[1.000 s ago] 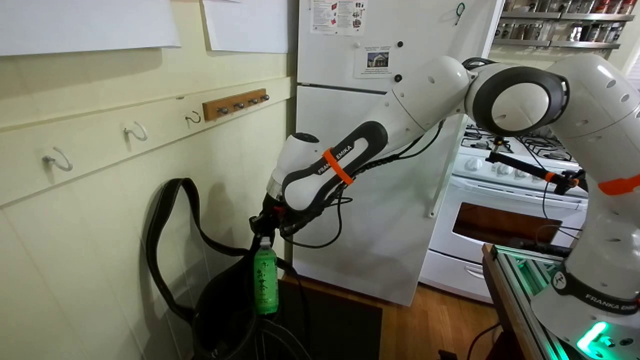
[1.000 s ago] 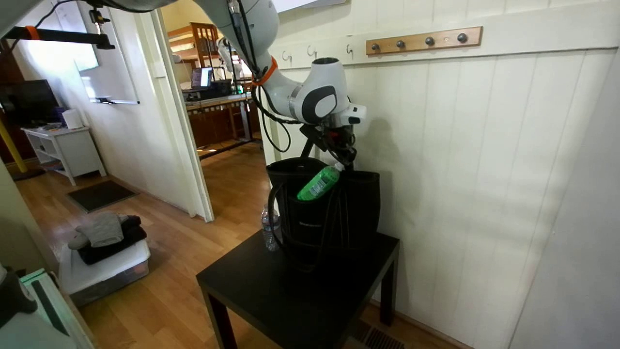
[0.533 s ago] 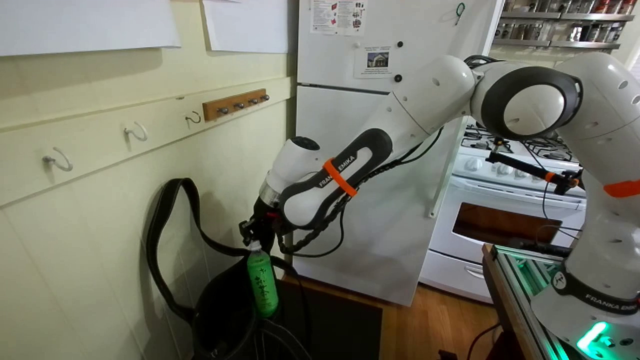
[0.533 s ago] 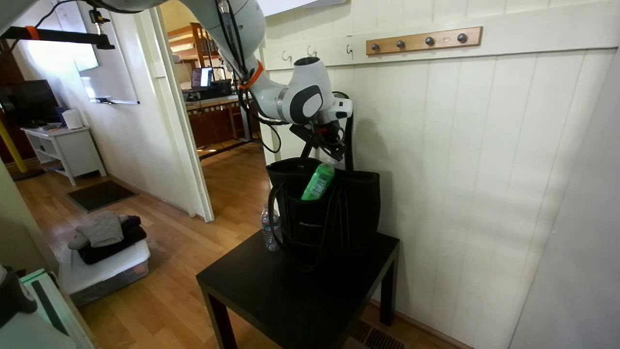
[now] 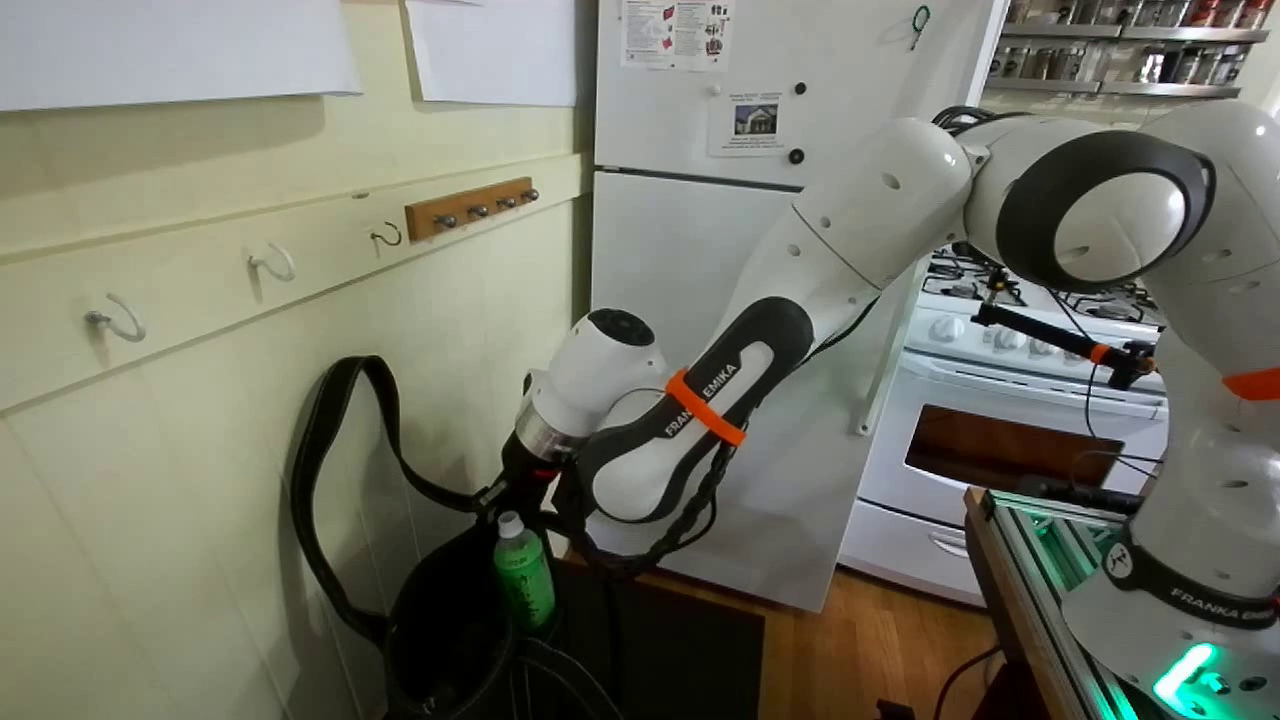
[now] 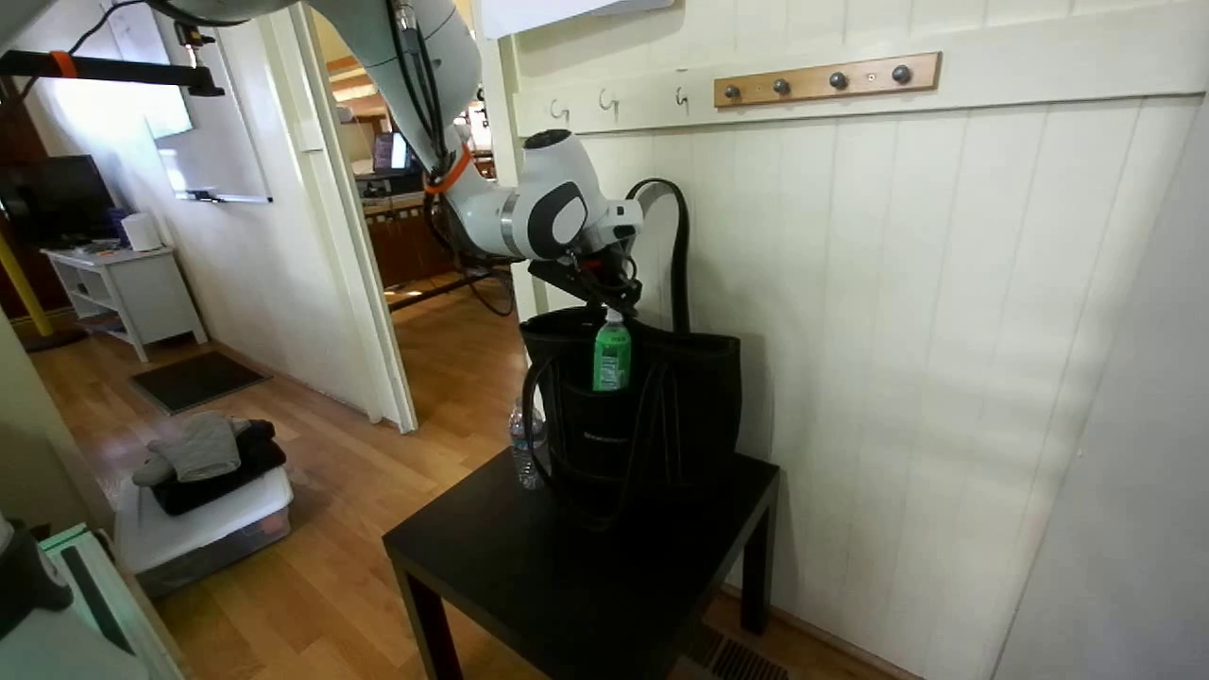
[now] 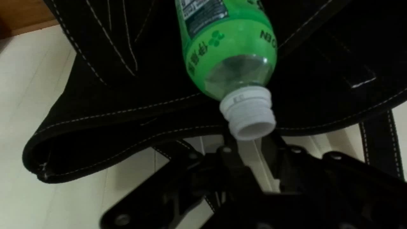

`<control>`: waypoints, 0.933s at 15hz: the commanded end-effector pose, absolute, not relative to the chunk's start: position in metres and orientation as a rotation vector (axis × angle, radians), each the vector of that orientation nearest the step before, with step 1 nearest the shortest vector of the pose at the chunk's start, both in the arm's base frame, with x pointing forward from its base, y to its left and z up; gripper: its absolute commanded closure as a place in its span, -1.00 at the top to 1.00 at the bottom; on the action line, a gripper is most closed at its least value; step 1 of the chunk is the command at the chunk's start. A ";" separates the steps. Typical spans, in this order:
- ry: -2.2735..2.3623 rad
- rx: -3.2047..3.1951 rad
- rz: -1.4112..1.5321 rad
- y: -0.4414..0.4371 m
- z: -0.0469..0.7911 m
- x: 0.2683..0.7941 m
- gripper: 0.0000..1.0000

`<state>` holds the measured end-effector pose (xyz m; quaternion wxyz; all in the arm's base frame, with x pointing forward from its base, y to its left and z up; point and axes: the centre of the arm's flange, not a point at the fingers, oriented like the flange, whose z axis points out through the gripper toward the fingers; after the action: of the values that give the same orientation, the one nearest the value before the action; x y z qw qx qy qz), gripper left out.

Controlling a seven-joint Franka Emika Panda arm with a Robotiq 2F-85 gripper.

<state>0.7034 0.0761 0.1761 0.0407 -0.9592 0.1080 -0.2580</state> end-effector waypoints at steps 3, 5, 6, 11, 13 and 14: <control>0.303 -2.960 -0.749 0.086 0.172 0.667 -0.85; 0.321 -2.967 -0.745 0.082 0.171 0.660 -0.85; 0.327 -2.969 -0.735 0.080 0.172 0.658 -0.85; 0.371 -2.970 -0.741 0.067 0.167 0.653 -0.85; 0.389 -2.954 -0.732 0.065 0.160 0.656 -0.85; 0.395 -2.953 -0.734 0.064 0.160 0.656 -0.85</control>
<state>0.6641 0.0651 0.1648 0.0298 -0.9647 0.1153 -0.2348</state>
